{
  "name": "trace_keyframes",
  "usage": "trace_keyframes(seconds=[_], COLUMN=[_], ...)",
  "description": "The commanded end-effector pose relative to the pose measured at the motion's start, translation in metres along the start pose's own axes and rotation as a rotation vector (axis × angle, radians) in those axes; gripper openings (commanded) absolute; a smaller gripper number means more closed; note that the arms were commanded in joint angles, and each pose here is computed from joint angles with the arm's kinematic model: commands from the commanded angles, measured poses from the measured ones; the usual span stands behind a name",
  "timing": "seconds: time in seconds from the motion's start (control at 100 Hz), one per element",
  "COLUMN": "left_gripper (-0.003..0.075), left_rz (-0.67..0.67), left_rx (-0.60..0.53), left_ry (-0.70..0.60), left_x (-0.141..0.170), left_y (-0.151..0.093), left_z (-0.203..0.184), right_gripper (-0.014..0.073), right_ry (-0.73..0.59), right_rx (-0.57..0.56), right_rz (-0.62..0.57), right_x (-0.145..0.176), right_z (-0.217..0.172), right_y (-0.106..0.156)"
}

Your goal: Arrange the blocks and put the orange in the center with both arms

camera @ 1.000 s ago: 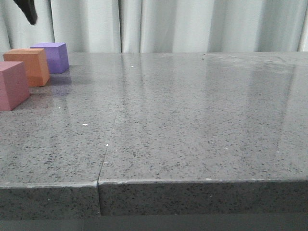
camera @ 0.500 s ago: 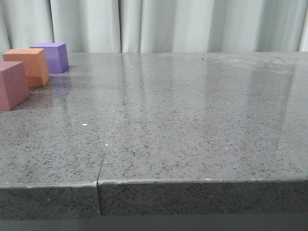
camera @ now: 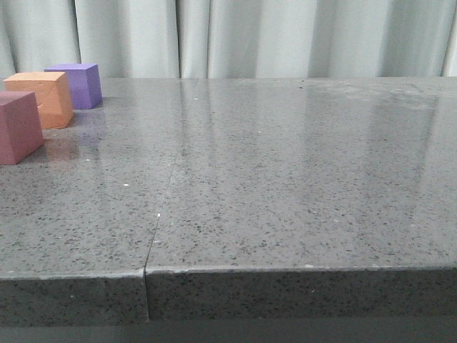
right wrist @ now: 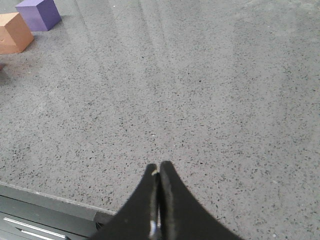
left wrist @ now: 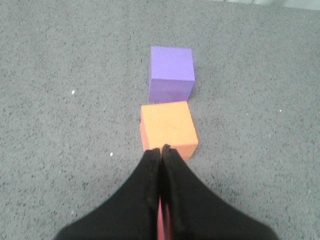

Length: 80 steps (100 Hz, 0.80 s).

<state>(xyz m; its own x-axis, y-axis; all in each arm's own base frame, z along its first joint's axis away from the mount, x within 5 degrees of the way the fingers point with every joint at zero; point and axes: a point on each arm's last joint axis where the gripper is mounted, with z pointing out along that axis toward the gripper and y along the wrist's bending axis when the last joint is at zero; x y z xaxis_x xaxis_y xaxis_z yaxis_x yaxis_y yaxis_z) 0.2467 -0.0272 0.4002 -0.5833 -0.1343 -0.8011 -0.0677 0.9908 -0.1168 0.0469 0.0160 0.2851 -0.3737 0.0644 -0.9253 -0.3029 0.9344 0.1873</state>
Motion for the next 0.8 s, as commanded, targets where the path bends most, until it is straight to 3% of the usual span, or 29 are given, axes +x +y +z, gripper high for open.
trace_keyframes(seconds=[0.0, 0.79], left_gripper=[-0.0020, -0.0020], left_rz=[0.013, 0.005], left_rx=[0.036, 0.044], left_ry=[-0.118, -0.166], left_x=[-0.005, 0.094], left_y=[-0.001, 0.029], left_z=[-0.020, -0.082], right_gripper=[-0.0068, -0.0068], right_ry=[-0.085, -0.085], right_rx=[-0.012, -0.012], right_rz=[-0.017, -0.017], right_x=[-0.013, -0.013], right_z=[-0.003, -0.003], right_y=[0.002, 0.002])
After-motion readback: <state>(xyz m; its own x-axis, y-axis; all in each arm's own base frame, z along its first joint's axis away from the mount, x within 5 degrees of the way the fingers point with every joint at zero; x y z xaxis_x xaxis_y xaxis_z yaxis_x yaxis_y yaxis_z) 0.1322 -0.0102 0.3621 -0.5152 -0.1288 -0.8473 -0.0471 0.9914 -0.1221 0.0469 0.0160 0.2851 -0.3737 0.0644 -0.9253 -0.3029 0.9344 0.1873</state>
